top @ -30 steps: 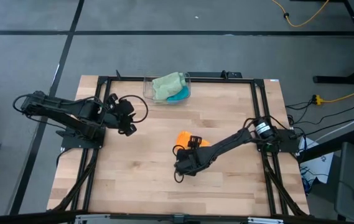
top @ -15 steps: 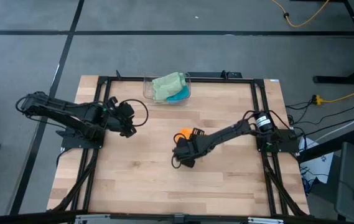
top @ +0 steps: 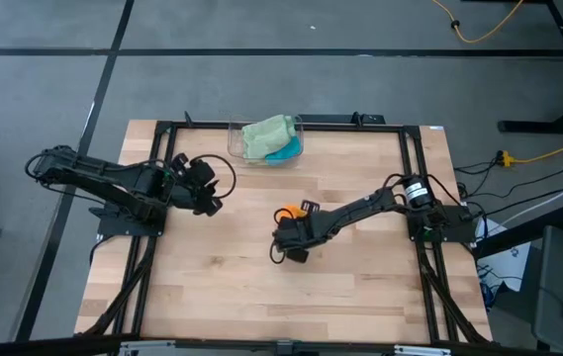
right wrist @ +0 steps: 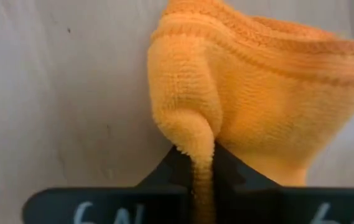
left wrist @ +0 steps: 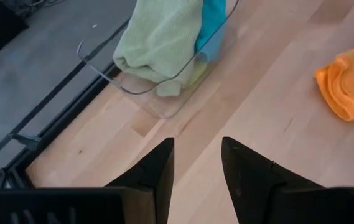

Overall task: Fold microfiber towels
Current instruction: Put the orange towel on top of the green towel on the transparent bin

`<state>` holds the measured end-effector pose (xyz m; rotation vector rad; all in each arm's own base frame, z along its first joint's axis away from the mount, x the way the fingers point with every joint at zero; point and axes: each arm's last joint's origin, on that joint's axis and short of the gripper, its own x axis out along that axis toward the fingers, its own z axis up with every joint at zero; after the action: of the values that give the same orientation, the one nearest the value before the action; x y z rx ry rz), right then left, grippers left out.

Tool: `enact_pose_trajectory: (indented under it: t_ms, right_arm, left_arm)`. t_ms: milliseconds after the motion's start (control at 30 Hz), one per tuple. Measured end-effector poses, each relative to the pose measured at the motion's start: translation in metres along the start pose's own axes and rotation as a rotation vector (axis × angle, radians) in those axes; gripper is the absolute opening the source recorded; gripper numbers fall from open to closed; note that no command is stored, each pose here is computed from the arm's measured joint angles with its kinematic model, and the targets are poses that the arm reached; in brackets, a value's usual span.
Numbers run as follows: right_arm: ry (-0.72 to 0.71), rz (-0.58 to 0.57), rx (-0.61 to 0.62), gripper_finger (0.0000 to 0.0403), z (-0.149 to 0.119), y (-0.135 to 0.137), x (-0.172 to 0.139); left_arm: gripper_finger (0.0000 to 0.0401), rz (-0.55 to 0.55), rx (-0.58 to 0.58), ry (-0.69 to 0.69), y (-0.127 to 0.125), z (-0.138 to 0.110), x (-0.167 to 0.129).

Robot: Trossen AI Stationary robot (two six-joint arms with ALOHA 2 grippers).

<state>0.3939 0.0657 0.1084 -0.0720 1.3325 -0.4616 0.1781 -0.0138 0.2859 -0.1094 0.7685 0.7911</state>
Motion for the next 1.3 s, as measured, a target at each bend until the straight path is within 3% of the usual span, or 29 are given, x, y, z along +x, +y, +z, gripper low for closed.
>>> enact_pose_trajectory:
  t_ms: [233,367,533,767,900,1000,1133,1300]
  right_arm:
    - [-0.021,-0.167,-0.1,0.002,0.001,-0.018,-0.016]
    - [-0.134,-0.236,-0.046,0.002,0.016,-0.043,-0.049]
    - [-0.164,-0.312,-0.02,0.002,0.024,-0.075,-0.062]
    - [-0.307,-0.376,-0.005,0.002,0.062,-0.124,-0.089]
    - [-0.439,-0.549,-0.05,0.002,0.093,-0.157,-0.11]
    - [-0.526,-0.631,-0.122,0.002,0.113,-0.183,-0.113]
    - [-0.661,-0.584,-0.174,0.002,0.127,-0.217,-0.108]
    - [-0.591,-0.501,-0.218,0.002,0.13,-0.243,-0.056]
  left_arm:
    - [0.0125,0.011,0.039,-0.005,0.001,0.001,0.001]
    - [0.0125,0.019,0.069,-0.004,0.002,0.002,0.002]
    - [0.0124,0.02,0.07,-0.003,0.002,0.002,0.002]
    - [0.0124,0.019,0.071,-0.003,0.002,0.002,0.002]
    - [0.0124,0.019,0.071,-0.003,0.002,0.002,0.002]
    - [0.0124,0.018,0.071,-0.003,0.002,0.002,0.002]
    - [0.0124,0.018,0.071,-0.003,0.002,0.002,0.002]
    - [0.0124,0.018,0.07,-0.003,0.002,0.002,0.002]
